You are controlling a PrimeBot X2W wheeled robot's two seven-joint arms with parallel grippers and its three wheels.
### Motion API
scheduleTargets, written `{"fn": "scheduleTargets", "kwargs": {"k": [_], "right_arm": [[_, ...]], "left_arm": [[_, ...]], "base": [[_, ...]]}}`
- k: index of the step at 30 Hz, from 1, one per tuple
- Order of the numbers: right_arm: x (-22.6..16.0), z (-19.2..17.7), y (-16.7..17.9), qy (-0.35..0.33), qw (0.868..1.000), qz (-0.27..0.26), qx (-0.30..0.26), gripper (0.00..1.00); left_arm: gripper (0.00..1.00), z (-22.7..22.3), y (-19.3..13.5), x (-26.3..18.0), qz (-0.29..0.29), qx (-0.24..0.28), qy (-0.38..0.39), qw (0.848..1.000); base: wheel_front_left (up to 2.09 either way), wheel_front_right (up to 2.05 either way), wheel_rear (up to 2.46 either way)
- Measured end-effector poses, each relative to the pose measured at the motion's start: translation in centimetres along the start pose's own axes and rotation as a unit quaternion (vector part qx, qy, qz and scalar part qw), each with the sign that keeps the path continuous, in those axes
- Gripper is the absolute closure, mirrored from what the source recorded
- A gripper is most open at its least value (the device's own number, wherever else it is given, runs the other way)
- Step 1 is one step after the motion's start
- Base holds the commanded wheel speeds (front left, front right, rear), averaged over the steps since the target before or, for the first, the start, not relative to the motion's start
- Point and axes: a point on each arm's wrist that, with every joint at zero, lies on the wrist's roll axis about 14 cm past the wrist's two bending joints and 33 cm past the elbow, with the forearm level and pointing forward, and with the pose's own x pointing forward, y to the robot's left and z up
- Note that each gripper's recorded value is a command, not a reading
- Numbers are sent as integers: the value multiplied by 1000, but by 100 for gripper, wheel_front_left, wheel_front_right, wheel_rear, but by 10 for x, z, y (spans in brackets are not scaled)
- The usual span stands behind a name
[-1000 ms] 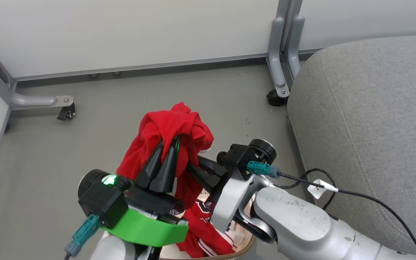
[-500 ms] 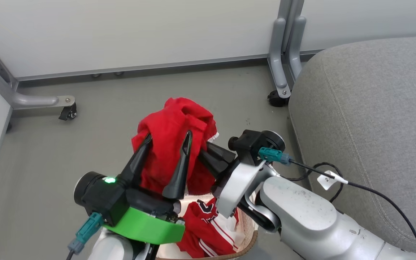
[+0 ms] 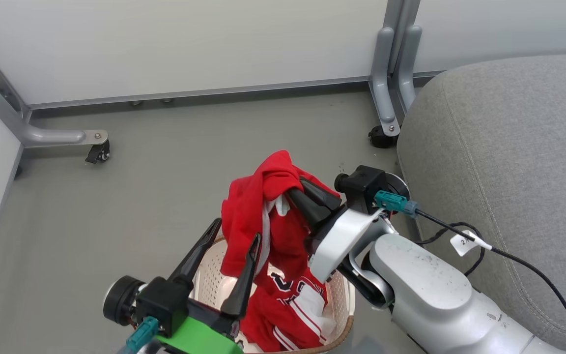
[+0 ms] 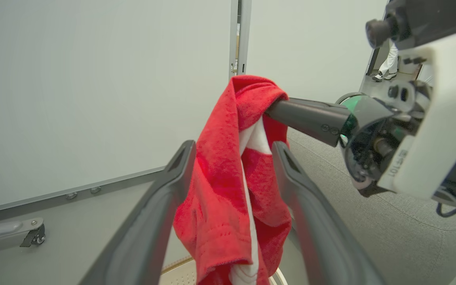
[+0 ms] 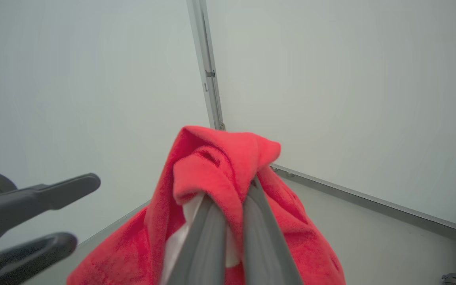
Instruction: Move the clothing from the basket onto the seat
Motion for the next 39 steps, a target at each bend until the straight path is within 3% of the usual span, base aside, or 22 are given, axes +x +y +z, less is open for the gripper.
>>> {"fn": "scheduleTargets", "kwargs": {"k": [26, 33, 39], "right_arm": [[-21, -22, -24, 28, 998, -48, 9, 100], [-39, -17, -50, 25, 996, -89, -1, 100], [-71, -6, -90, 16, 987, -158, -12, 100]], "left_arm": [[0, -32, -27, -10, -45, -7, 51, 998], [0, -37, -45, 3, -84, -15, 54, 995], [0, -43, -70, 22, -140, -18, 58, 988]], "base": [[0, 0, 0], [0, 0, 0], [0, 0, 0]]}}
